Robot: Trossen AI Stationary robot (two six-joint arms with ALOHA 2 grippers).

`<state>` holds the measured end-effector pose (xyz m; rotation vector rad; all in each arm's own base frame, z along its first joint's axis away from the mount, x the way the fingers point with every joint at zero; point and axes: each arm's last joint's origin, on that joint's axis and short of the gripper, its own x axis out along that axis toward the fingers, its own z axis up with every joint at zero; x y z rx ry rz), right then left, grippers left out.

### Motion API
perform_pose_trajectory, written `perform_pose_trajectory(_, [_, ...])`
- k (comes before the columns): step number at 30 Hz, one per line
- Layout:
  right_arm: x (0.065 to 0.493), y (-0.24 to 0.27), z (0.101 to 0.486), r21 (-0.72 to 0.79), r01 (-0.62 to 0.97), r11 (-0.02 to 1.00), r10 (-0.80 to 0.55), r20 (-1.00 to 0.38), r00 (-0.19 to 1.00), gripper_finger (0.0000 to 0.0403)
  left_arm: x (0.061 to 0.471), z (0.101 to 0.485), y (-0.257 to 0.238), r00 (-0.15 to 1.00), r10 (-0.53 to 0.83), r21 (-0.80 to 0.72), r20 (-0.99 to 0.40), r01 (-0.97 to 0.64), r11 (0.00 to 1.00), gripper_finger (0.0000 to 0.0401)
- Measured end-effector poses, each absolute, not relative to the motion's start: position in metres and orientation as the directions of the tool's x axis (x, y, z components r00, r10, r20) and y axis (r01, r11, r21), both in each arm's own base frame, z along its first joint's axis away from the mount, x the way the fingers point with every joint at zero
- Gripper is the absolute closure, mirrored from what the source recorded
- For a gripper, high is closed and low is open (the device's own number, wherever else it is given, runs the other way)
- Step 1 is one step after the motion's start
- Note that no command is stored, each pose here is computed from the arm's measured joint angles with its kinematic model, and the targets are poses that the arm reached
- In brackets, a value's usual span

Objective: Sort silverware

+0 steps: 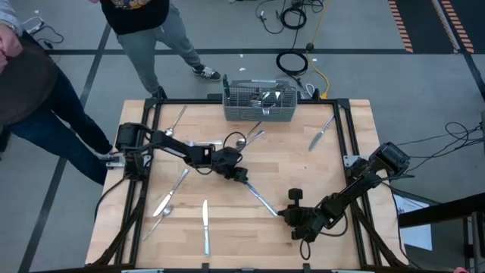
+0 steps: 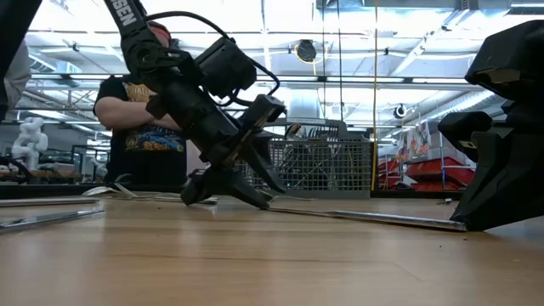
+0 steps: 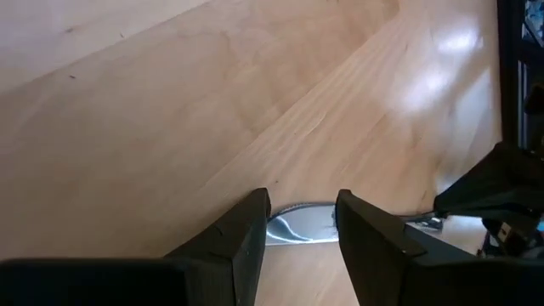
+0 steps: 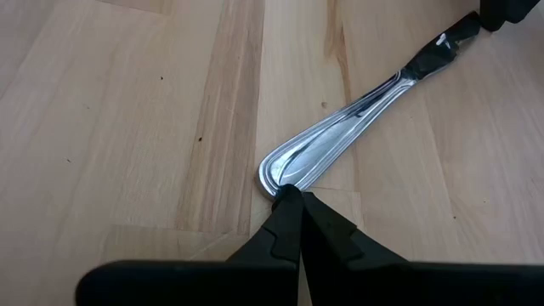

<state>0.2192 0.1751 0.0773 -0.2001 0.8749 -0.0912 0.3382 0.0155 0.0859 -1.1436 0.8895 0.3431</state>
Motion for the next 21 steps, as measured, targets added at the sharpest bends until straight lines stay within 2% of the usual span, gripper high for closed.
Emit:
perform_pose_trajectory(9, [0.219, 0.175, 0.077, -0.193, 0.019, 0.981, -0.160, -0.753, 0.639, 0.0403, 0.332, 0.085, 0.029, 0.575, -0.303, -0.648, -0.760, -0.636, 0.419, 0.0249])
perform_pose_trajectory(15, [0.219, 0.175, 0.077, -0.201, 0.009, 0.980, -0.160, -0.753, 0.639, 0.0403, 0.332, 0.085, 0.032, 0.575, -0.299, -0.646, -0.761, -0.634, 0.425, 0.0249])
perform_pose_trajectory(21, [0.219, 0.175, 0.077, -0.209, -0.003, 0.978, -0.159, -0.752, 0.640, 0.0403, 0.331, 0.084, 0.029, 0.566, -0.298, -0.633, -0.769, -0.606, 0.482, 0.0249])
